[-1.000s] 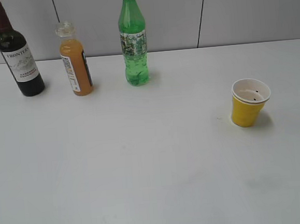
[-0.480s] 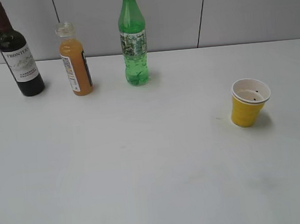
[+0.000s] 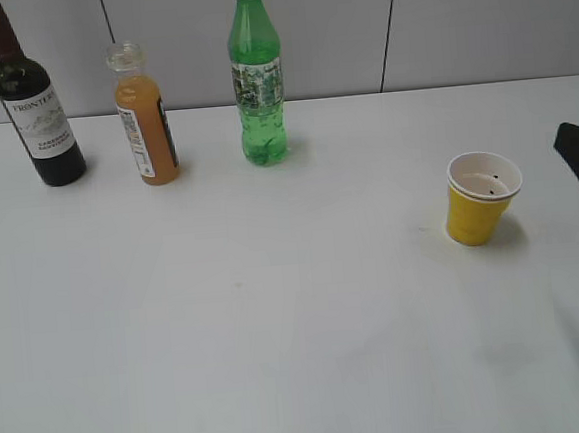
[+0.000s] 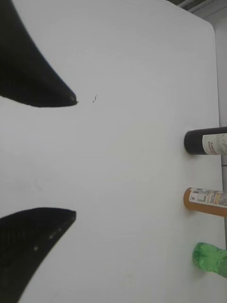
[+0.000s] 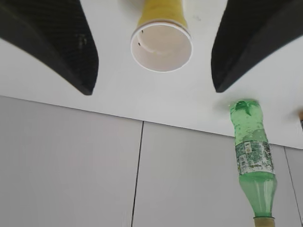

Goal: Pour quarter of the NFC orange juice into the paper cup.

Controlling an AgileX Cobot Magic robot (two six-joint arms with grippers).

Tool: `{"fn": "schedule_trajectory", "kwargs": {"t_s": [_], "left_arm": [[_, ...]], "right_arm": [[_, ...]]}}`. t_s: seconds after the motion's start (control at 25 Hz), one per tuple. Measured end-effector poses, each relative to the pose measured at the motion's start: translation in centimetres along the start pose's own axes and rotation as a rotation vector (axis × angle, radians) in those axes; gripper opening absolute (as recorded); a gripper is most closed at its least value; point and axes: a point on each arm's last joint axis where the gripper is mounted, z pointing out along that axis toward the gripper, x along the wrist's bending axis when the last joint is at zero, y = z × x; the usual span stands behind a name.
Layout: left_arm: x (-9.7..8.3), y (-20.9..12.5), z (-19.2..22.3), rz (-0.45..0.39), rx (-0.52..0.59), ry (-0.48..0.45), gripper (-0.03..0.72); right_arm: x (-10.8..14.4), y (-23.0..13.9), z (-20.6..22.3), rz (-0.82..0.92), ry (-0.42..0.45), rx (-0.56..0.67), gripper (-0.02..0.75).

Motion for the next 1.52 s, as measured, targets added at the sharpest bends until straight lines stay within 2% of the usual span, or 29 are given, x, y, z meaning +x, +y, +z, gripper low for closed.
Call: {"fn": "schedule_trajectory", "kwargs": {"t_s": [0.12,0.28,0.6,0.88,1.24,1.52], "left_arm": [[0.0,0.0,0.0,0.000,0.000,0.000,0.486],[0.0,0.0,0.0,0.000,0.000,0.000,0.486],[0.0,0.0,0.0,0.000,0.000,0.000,0.486],[0.0,0.0,0.0,0.000,0.000,0.000,0.486],[0.0,0.0,0.0,0.000,0.000,0.000,0.486],[0.0,0.0,0.0,0.000,0.000,0.000,0.486]], "right_arm": [[0.0,-1.0,1.1,0.015,0.015,0.012,0.590],[0.0,-3.1,2.1,0.033,0.023,0.101,0.590],[0.0,-4.4,3.3,0.062,0.042,0.051,0.615],[-0.2,-6.4,3.9,0.087,0.017,0.131,0.633],[-0.5,-9.8,4.3,0.115,-0.017,0.294,0.633],[-0.6,-10.6,5.7,0.116,-0.014,0.308,0.633]]}}
